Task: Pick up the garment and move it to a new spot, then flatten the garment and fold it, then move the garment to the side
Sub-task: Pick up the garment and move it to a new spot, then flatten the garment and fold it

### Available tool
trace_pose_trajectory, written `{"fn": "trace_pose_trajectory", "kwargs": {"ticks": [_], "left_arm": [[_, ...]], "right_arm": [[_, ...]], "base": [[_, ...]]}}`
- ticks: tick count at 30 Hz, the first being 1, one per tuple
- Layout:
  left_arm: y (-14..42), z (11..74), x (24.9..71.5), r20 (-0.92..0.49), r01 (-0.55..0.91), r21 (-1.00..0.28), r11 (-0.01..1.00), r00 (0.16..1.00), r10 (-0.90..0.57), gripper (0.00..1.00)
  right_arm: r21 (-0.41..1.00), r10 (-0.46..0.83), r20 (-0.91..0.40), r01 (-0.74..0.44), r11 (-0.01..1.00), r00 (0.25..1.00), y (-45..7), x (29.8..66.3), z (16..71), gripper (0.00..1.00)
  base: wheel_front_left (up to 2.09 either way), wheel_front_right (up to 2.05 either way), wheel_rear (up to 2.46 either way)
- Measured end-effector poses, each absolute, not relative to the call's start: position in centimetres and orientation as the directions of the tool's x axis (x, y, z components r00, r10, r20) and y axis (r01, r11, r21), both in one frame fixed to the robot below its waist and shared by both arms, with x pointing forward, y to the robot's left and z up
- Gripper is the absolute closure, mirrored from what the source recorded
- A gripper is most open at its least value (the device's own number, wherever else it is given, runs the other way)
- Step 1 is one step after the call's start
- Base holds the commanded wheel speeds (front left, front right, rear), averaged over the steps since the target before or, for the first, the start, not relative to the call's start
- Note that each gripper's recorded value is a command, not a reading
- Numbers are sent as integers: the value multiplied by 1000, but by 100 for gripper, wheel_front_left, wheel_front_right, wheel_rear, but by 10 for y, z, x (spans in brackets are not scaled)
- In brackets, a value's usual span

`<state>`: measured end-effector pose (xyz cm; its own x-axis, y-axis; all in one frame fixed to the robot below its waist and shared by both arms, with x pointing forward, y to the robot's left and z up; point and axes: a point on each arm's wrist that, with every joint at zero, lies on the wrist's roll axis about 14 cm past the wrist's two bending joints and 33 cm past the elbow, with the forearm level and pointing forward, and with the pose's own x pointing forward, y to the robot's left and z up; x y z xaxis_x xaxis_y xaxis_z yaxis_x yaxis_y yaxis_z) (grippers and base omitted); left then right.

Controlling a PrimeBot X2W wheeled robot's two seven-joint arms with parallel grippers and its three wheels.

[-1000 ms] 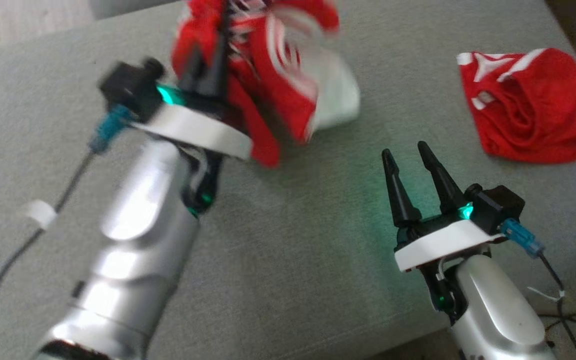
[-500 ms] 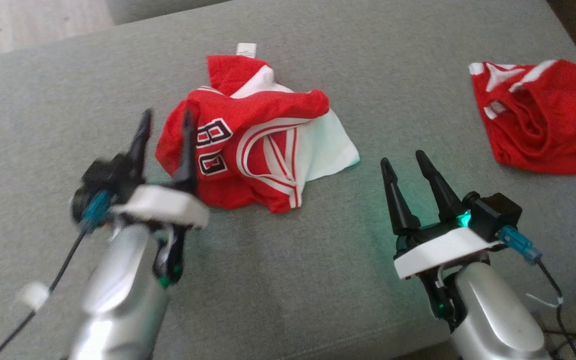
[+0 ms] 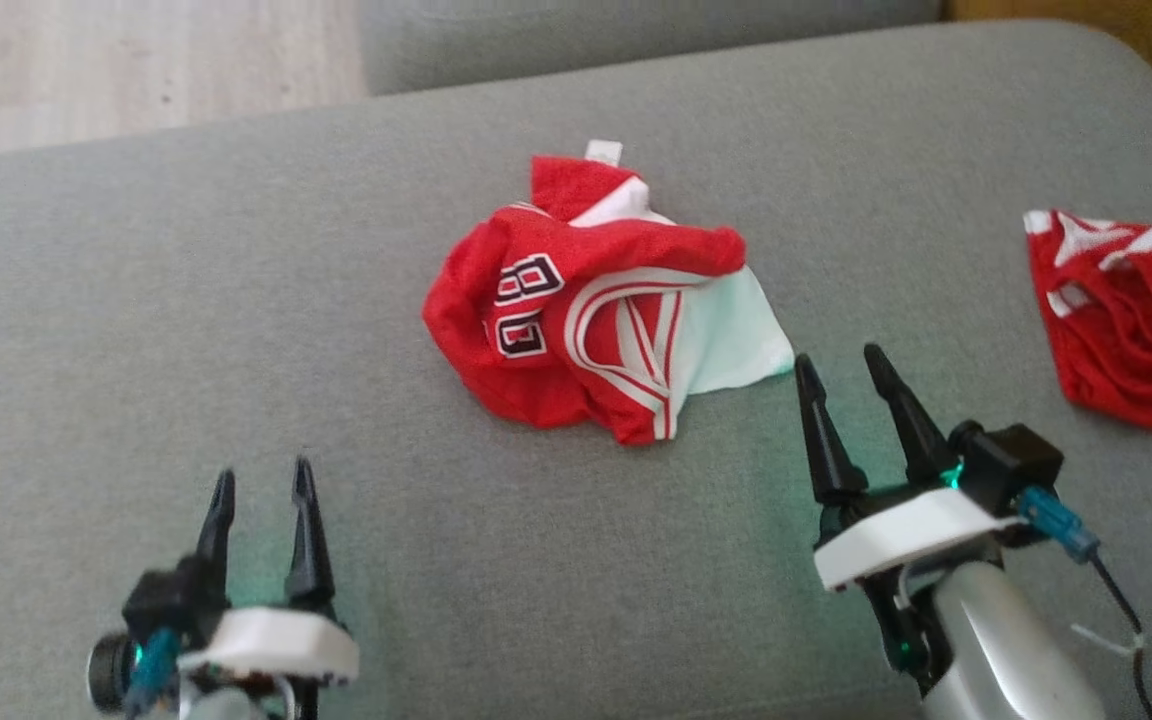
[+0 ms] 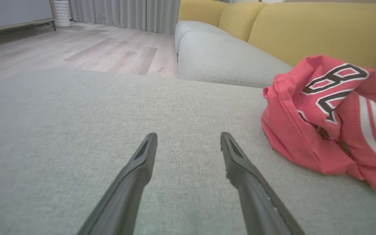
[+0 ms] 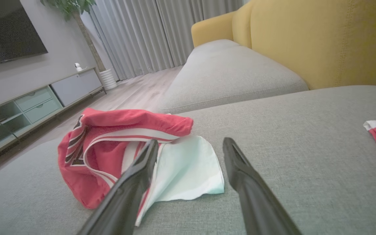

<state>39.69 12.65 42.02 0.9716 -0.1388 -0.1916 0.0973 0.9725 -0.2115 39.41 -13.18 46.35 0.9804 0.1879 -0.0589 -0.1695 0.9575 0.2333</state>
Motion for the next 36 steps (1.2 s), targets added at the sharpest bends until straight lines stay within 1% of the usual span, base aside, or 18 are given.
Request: {"fn": "trace_pose_trajectory", "kwargs": {"ticks": [8,14,19,22,28,34,35,36], "left_arm": [[150,409,351,-234,46,-167,985,968,-85,0],[148,408,347,-238,50,-172,984,967,-90,0],[135,404,352,-247,80,-190,979,961,-126,0],[127,404,360,-247,102,-193,976,957,-149,0],[119,397,374,-259,121,-197,973,951,-171,0],[122,390,382,-275,109,-194,975,948,-161,0],[122,390,382,-275,109,-194,975,948,-161,0],[123,390,382,-277,107,-194,975,948,-159,0]], "right_arm": [[247,191,-81,-166,955,978,-129,377,456,0],[245,191,-103,-162,956,976,-128,375,449,0],[233,208,-191,-161,959,959,-124,373,421,0],[225,201,-229,-149,963,952,-127,384,410,0],[208,184,-274,-129,970,944,-133,423,397,0],[204,195,-386,-123,971,901,-128,430,362,0],[204,195,-386,-123,971,901,-128,430,362,13],[206,198,-391,-124,971,899,-127,431,361,47]], "base": [[0,0,0],[0,0,0],[0,0,0],[0,0,0],[0,0,0],[0,0,0],[0,0,0],[0,0,0]]}}
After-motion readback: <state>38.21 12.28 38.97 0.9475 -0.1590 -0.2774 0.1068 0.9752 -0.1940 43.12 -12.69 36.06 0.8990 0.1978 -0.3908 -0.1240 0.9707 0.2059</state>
